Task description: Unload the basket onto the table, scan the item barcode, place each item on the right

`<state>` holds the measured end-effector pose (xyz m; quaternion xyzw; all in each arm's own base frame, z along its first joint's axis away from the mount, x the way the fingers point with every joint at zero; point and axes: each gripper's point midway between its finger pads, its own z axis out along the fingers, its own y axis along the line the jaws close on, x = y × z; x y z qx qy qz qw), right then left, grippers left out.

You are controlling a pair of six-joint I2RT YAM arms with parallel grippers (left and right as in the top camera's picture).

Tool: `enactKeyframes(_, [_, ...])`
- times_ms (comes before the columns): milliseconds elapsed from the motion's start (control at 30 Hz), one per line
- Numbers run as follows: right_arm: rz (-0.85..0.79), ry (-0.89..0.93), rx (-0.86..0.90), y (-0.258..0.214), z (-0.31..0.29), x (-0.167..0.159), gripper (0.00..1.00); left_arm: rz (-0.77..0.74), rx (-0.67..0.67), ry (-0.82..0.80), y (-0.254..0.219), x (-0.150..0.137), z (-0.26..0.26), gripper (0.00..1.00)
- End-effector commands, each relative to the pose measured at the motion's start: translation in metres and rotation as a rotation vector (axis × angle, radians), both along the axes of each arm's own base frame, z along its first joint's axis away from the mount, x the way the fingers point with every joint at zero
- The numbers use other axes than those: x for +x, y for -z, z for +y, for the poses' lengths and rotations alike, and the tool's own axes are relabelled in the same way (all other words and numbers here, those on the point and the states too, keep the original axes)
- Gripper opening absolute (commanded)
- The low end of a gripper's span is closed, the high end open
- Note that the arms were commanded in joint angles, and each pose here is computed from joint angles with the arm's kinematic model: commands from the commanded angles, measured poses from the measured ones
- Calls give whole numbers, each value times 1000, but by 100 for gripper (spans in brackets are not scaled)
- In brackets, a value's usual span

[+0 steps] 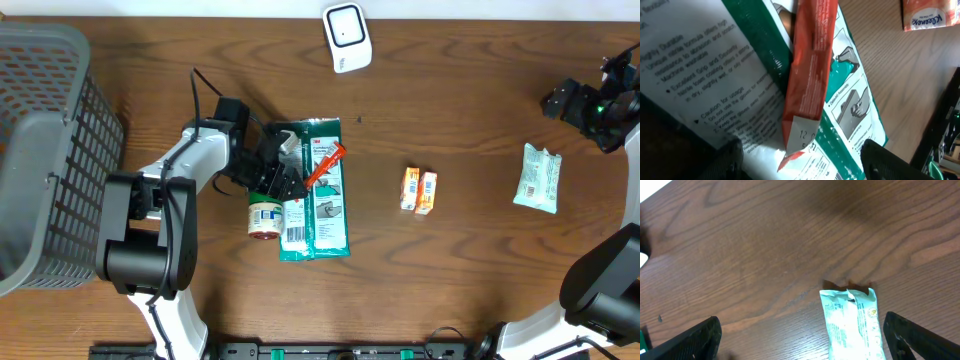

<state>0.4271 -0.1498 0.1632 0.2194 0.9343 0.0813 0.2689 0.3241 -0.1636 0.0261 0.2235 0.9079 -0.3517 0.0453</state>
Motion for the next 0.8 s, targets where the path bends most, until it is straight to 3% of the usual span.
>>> enactKeyframes(0, [5, -5, -5, 2, -1, -1, 99, 17, -20, -1, -1, -1, -4, 73])
enactKeyframes(133, [5, -5, -5, 2, -1, -1, 99, 31, -98, 1, -11, -3, -14, 67])
enactKeyframes(300, [5, -5, -5, 2, -1, -1, 99, 39, -98, 2, -11, -5, -14, 63])
enactKeyframes(767, [5, -5, -5, 2, -1, -1, 99, 19, 15, 63, 3, -13, -21, 55])
